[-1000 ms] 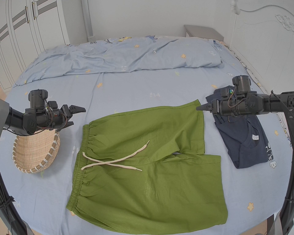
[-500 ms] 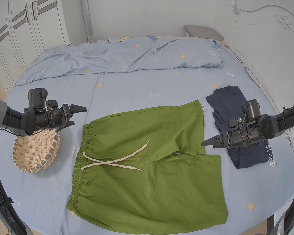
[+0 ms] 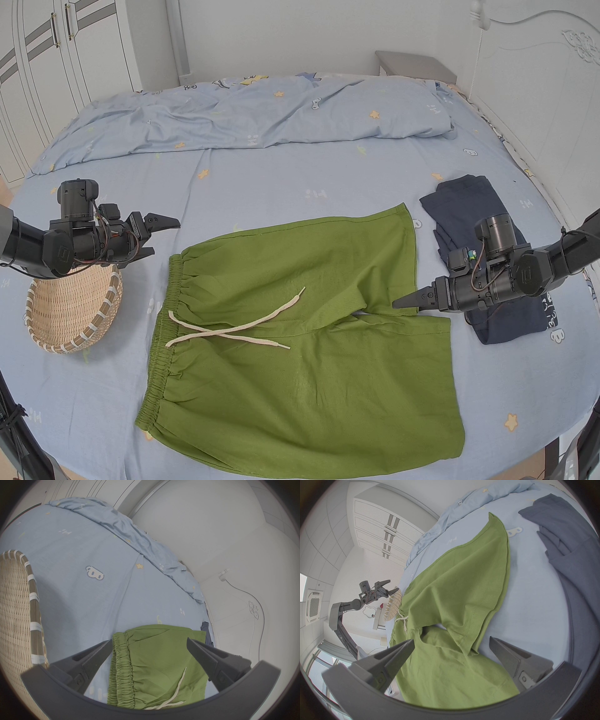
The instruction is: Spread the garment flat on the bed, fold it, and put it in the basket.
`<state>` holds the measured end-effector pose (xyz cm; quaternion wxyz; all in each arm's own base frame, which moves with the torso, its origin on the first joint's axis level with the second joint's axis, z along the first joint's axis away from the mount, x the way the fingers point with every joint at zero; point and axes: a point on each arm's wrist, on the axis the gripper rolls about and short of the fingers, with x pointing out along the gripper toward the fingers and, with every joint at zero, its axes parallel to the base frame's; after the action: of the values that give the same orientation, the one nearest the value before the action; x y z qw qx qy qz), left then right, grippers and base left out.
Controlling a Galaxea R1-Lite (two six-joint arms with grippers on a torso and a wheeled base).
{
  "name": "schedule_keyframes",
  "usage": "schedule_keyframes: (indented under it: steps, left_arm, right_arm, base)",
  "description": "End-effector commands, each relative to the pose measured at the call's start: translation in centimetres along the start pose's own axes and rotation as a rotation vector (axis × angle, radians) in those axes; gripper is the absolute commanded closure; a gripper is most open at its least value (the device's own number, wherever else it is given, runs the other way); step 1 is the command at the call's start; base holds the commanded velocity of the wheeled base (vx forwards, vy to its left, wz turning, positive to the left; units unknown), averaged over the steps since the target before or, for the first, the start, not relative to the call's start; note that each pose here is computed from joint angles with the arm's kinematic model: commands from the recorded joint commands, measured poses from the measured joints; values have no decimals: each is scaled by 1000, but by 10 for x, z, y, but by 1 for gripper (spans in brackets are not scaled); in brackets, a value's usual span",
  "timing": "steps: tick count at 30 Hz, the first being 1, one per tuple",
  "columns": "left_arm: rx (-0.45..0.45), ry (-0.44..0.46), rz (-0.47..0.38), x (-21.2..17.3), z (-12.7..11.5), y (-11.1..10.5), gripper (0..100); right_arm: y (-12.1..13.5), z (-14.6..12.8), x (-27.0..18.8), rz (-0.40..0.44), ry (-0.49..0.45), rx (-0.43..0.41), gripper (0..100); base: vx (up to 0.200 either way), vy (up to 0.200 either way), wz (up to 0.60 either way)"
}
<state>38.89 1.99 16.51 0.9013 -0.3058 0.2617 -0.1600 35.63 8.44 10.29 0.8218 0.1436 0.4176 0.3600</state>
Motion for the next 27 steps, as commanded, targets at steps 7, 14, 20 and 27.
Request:
schedule_keyframes:
  steps: [7,14,20,27]
  left_arm:
    - [0,0,0,0,0,0,0]
    - [-2,1,1,1,0,1,0]
    - [-6,0,4,0,0,2,0]
    - [-10,4,7,1,-1,4,0]
  right_arm:
    - [-10,1,17,10,-19,28,100]
    - [-16,-1,18,4,-17,52,100]
    - [-27,-7,12,-21,-16,87,100]
    - [-42,-2,-16,-63,-73,122,100]
  base:
    - [0,0,0]
    - [0,0,0]
    - [0,0,0]
    - [0,0,0]
